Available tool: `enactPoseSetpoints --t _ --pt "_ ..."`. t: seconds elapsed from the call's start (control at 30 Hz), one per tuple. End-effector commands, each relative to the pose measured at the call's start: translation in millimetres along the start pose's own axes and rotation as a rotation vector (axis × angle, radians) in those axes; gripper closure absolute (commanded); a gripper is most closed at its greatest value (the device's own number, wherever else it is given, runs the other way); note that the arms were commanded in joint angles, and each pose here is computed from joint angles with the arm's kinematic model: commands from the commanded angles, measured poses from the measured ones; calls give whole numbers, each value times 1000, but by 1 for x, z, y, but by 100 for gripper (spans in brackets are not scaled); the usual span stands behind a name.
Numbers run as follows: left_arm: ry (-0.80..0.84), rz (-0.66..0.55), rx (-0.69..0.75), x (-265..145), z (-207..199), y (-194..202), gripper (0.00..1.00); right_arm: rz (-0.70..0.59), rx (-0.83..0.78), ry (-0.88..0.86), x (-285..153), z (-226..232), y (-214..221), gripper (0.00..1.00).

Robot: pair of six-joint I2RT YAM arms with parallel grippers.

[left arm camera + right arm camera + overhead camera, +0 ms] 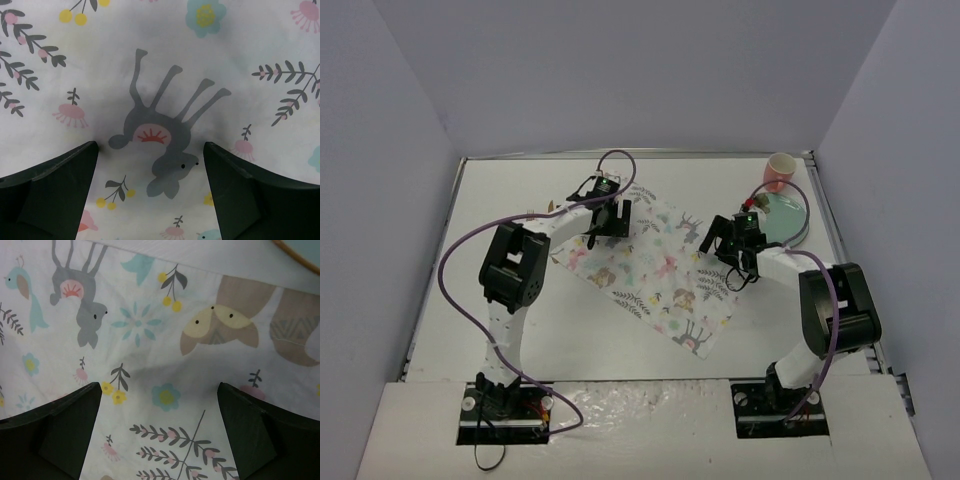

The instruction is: Set the dinner table for one person

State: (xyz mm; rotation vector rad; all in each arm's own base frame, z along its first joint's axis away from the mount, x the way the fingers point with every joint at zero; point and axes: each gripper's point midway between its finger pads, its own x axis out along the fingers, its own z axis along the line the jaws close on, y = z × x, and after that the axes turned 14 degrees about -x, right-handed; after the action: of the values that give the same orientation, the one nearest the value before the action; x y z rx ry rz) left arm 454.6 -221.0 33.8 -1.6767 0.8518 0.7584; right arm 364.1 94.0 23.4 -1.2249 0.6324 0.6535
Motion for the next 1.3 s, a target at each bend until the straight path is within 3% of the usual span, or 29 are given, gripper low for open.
enactPoseSetpoints --t 0.0,0.27,0.57,0.83,1.07,1.27 --pt "100 -17 -41 2 -38 -4 18 21 78 58 -6 -29 14 2" --pt "118 41 -56 13 -58 28 17 25 118 108 -16 -57 20 1" --pt "115 23 -99 8 -62 28 17 12 119 139 -26 -75 16 1" --pt "32 4 -135 9 -33 22 17 9 117 117 -27 -72 16 1" --pt "55 41 -129 7 -38 41 17 -1 119 101 -26 -68 11 0" --pt "8 7 -137 8 -18 27 17 -17 122 98 -26 -65 9 0"
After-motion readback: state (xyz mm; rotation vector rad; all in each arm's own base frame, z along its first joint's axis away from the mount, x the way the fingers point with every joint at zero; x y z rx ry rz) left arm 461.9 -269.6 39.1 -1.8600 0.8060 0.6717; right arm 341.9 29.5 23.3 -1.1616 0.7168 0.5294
